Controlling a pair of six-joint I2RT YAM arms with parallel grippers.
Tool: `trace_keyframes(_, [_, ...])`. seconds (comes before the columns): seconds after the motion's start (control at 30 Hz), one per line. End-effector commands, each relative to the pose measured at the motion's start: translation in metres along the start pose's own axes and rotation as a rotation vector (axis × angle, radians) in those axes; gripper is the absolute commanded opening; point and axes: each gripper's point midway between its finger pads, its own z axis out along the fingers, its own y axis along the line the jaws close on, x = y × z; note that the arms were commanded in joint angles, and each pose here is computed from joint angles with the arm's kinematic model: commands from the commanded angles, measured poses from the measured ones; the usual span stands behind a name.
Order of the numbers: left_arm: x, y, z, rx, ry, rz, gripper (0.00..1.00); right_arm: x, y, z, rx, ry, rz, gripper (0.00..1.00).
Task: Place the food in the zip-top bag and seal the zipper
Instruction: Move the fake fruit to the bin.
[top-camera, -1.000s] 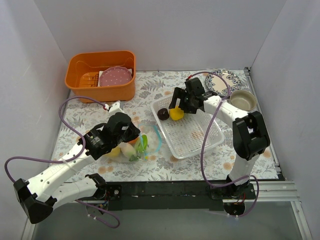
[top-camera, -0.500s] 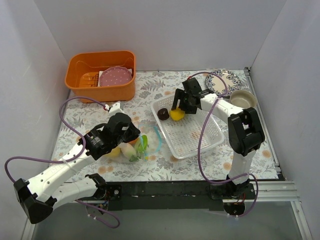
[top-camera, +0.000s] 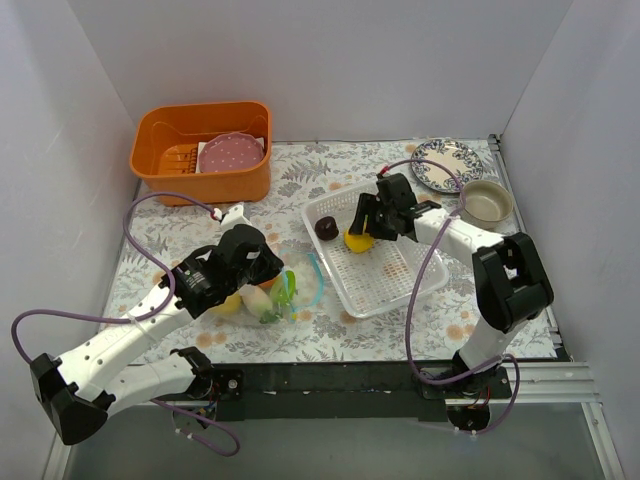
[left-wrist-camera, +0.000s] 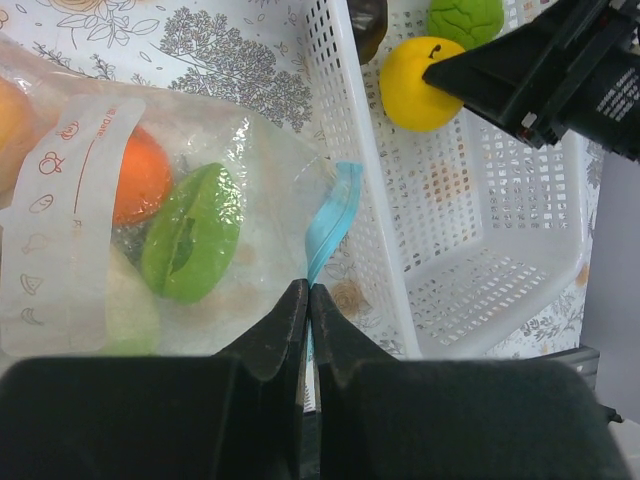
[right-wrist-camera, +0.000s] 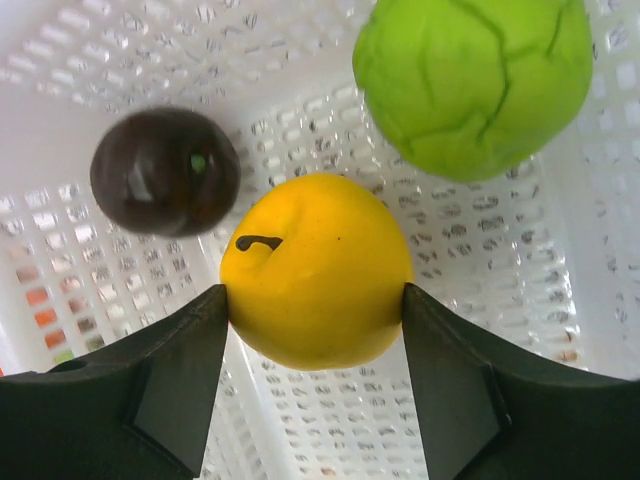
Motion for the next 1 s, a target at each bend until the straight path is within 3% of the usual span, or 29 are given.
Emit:
trace_keyframes(0.0, [-0.001,-0.005,-0.001,0.023,-0.002,-0.005,0.03,0.044,-0.019,-0.014,0.025,0.085,-0.089,0.71])
trace_keyframes(0.4, [-0.001,-0.014,0.002,0.042,0.013,0.002,0.03,0.047,-0.015,-0.032,-0.013,0.064,-0.179,0.89])
trace_keyframes(0.77, [0.000,-0.009,0.001,0.026,0.011,-0.004,0.04,0.010,0.005,-0.032,-0.028,0.000,-0.203,0.93])
trace_keyframes(0.97, [0.002,-0.008,0.001,0.028,0.015,-0.012,0.04,0.020,-0.001,-0.028,-0.005,0.048,-0.207,0.93])
